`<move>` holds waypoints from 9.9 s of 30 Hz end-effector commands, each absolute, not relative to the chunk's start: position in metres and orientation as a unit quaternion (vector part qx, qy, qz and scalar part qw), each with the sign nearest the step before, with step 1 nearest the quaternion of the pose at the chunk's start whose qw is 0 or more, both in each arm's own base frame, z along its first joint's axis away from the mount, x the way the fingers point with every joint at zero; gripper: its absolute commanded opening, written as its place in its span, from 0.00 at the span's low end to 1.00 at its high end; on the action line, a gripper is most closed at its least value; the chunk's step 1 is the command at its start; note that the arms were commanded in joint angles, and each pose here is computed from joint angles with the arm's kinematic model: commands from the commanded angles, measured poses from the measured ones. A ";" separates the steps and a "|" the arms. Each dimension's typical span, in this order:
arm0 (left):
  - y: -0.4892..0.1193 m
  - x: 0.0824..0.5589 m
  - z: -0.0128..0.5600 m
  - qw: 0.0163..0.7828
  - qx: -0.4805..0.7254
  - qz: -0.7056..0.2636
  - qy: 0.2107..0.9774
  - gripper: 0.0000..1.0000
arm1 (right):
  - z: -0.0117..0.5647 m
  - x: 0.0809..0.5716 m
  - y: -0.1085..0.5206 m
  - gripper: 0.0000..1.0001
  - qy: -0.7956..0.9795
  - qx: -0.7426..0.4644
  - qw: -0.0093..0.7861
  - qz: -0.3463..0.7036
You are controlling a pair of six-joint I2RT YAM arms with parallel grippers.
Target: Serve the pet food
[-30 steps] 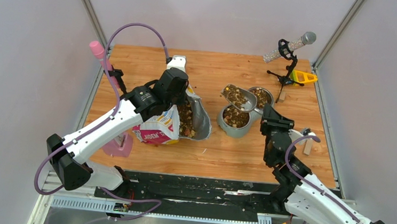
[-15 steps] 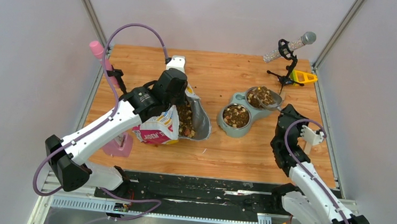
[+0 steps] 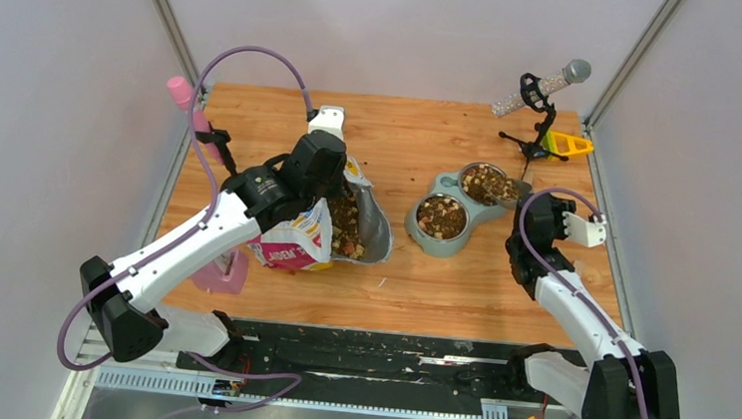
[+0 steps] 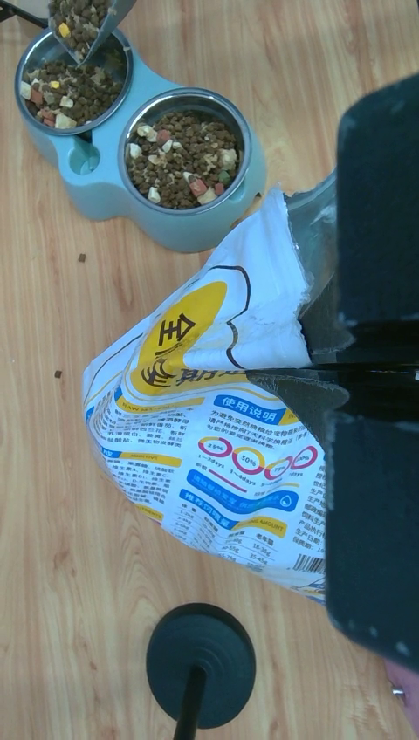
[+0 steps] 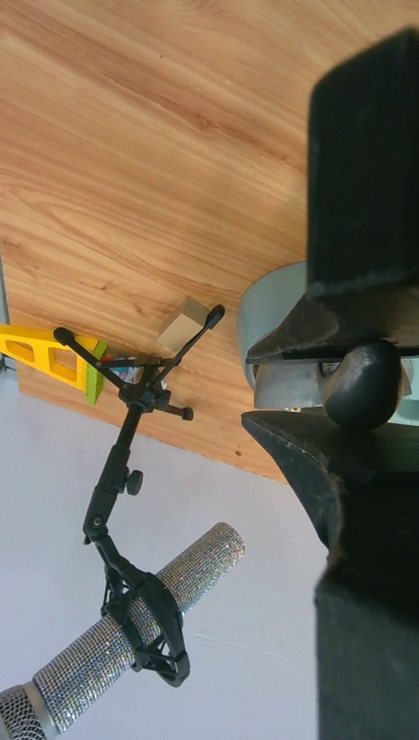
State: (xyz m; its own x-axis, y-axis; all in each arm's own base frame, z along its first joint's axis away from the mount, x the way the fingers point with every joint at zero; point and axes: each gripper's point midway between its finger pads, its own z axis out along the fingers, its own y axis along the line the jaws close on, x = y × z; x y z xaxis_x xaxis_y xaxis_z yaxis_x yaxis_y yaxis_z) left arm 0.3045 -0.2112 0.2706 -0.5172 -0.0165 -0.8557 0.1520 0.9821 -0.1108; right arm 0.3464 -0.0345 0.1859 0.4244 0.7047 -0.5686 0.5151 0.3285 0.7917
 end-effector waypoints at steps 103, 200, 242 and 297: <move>-0.200 0.300 0.343 0.583 0.006 -0.151 0.799 0.00 | 0.247 0.325 -0.011 0.00 0.604 0.472 0.623 0.155; -0.238 0.230 0.337 0.457 0.179 -0.264 0.830 0.00 | 0.251 0.217 0.343 0.67 0.309 -0.718 0.447 0.435; -0.248 0.206 0.387 0.406 0.175 -0.276 0.853 0.00 | 0.368 0.221 0.325 0.00 0.485 -0.376 0.628 0.478; -0.222 0.135 0.254 0.312 0.251 -0.325 0.857 0.20 | 0.291 0.339 0.311 0.00 0.715 -0.165 0.526 0.430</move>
